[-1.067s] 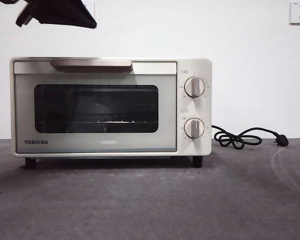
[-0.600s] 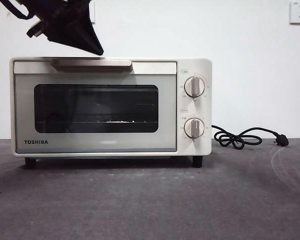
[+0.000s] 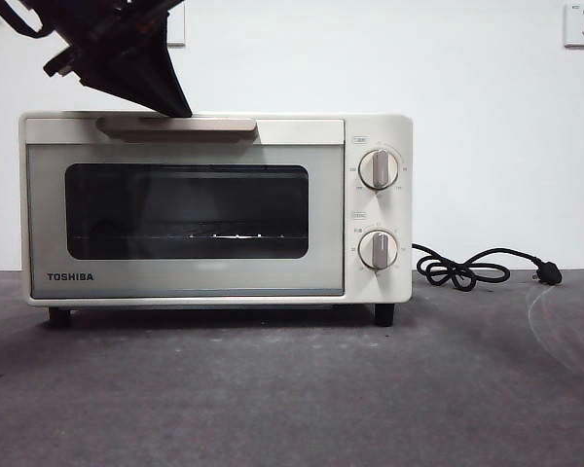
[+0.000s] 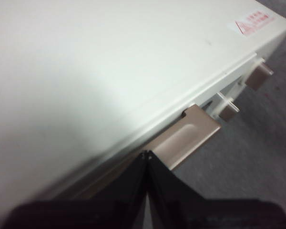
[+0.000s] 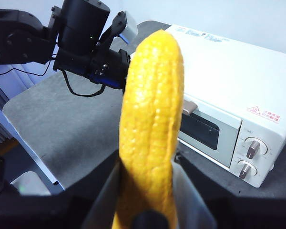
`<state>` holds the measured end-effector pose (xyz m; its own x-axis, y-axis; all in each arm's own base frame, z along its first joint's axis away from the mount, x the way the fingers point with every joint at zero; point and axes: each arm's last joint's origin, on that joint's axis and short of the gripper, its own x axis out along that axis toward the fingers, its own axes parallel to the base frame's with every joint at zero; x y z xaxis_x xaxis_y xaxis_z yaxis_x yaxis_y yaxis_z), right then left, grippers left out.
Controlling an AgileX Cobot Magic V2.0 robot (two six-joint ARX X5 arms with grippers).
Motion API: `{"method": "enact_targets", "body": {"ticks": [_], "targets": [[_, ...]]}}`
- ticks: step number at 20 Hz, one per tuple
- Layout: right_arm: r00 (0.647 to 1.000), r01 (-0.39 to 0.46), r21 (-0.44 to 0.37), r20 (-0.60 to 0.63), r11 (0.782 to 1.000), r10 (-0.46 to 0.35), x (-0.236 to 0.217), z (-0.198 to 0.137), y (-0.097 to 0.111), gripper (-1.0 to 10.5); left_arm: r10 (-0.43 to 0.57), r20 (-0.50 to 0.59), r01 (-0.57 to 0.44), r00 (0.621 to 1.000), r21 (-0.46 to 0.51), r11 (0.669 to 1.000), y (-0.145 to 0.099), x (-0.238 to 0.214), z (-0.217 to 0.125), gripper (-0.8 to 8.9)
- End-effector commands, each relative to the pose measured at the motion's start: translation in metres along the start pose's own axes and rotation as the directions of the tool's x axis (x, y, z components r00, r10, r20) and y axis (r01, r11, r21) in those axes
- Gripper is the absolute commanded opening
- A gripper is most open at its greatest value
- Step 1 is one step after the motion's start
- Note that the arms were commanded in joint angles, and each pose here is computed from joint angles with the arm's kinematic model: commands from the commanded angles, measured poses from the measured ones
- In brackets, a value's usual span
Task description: Take the corn from the table,put the corn in the oven
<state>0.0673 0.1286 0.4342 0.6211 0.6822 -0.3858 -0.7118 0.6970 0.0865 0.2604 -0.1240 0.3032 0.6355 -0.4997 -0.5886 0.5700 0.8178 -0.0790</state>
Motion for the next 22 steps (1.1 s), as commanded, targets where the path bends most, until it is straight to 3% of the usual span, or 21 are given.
{"method": "enact_targets", "body": {"ticks": [1, 14, 17, 22], "targets": [[1.0, -0.002, 0.012, 0.008, 1.0, 0.002, -0.001, 0.001, 0.0, -0.1, -0.007, -0.159, 0.006, 0.987, -0.009, 1.0, 0.0, 0.009, -0.021, -0.06], [1.0, 0.0, 0.013, -0.002, 1.0, 0.0, -0.001, 0.0, 0.0, -0.1, -0.088, -0.368, 0.11, 0.926, 0.039, 0.993, -0.034, -0.012, -0.04, -0.06], [1.0, 0.002, 0.013, -0.011, 1.0, -0.002, 0.0, -0.001, 0.0, -0.1, -0.117, -0.343, 0.15, 0.932, 0.071, 0.986, -0.049, -0.027, -0.039, -0.06], [0.999, 0.006, 0.006, -0.034, 1.0, -0.006, 0.008, -0.001, 0.002, -0.1, -0.184, -0.187, 0.205, 0.965, 0.097, 0.974, -0.07, -0.079, -0.034, -0.06]]}}
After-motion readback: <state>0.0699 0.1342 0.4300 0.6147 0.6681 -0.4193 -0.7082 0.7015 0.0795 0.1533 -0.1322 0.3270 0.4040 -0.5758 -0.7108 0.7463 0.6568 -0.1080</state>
